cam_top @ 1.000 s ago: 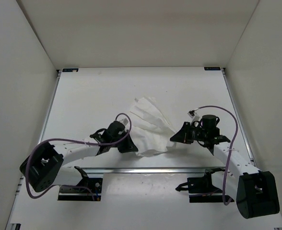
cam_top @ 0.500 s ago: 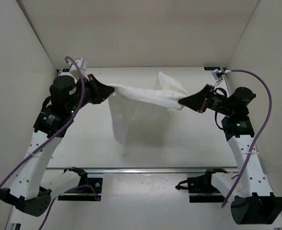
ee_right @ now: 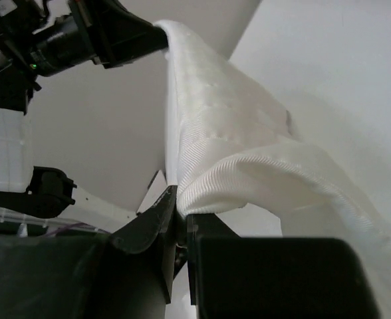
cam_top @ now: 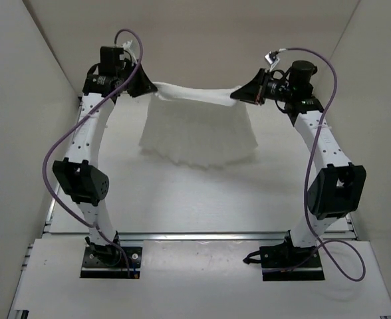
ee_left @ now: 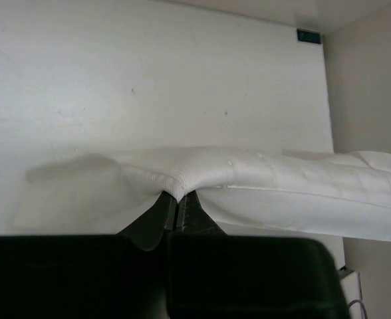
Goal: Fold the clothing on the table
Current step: Flatten the skirt out
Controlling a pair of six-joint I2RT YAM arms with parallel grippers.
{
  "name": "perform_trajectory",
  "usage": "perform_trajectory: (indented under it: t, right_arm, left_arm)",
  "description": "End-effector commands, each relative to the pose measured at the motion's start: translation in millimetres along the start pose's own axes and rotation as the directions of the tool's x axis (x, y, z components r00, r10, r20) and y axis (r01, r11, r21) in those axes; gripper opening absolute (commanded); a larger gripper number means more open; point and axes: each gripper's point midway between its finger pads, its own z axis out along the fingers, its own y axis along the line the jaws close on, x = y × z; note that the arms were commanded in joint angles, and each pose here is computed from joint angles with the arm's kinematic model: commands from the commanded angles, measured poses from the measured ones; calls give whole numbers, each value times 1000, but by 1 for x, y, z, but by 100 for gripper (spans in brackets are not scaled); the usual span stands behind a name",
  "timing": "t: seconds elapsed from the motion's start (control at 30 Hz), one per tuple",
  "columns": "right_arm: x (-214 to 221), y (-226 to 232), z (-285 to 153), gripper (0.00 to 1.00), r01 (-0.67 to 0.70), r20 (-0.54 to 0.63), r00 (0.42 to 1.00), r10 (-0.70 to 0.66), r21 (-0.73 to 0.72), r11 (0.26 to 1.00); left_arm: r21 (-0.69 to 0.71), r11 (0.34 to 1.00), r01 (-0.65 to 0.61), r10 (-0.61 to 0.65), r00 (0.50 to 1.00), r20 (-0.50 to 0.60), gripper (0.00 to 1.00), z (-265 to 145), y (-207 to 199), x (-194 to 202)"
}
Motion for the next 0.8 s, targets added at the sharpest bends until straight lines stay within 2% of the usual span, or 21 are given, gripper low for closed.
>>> perform_trajectory:
  t: [0.0,0.1,0.13,0.17,0.27,0.37,0.4,0.43,0.47,0.5,0.53,0.57,0.6,0.67,0.7,0.77]
  right_arm:
    - [-50,70,-21,0,233,84,970,-229,-47,971]
    - [-44,47,-22,0,187,69,980,-185,-21,982]
    - [-32,31,-23,0,143,55,988,-143,-5,990]
    - [-20,15,-23,0,124,55,991,-124,14,992]
    - [25,-38,-25,0,3,32,999,-6,71,998]
    - [72,-83,-21,1,-72,14,997,70,142,987]
    - [83,-96,-21,0,-102,21,995,100,178,979]
    - [105,-109,-23,0,-142,14,990,143,208,968]
    - [132,-120,-23,0,-176,12,984,178,245,953]
    - [142,-127,-26,3,-194,25,981,194,271,943]
    - [166,-129,-28,19,-201,15,978,206,296,934]
    - [192,-134,-29,32,-204,-20,975,223,325,924]
    - [200,-137,-31,36,-167,-21,982,187,361,918]
    - [225,-141,-39,51,-111,-62,986,153,440,891]
    - [221,-143,-45,54,-75,-41,993,109,490,869]
    - [233,-151,-57,58,39,-100,995,25,587,809]
  left_arm:
    - [83,995,-56,36,973,229,0,-85,-34,-76]
    - [75,996,-52,37,982,186,0,-83,-29,-50]
    - [37,998,-45,38,988,152,0,-68,-16,-32]
    - [32,997,-65,59,986,155,0,-71,-20,-23]
    - [14,1000,-20,20,999,26,0,-37,13,55]
    - [-27,999,23,-24,999,-45,2,-20,36,108]
    - [-40,999,36,-40,996,-86,5,-12,45,135]
    - [-62,997,44,-52,991,-121,15,-8,59,162]
    - [-88,995,51,-67,980,-187,36,-1,70,199]
    - [-84,995,51,-68,976,-209,47,-2,71,214]
    - [-102,993,57,-83,961,-266,58,-3,82,247]
    - [-114,992,62,-94,949,-301,62,-7,92,271]
    - [-117,991,67,-101,943,-316,66,-10,95,280]
    - [-135,990,49,-92,938,-335,70,-21,105,301]
    - [-145,989,26,-71,945,-319,72,-24,106,299]
    - [-180,984,-2,-55,949,-309,72,-33,111,303]
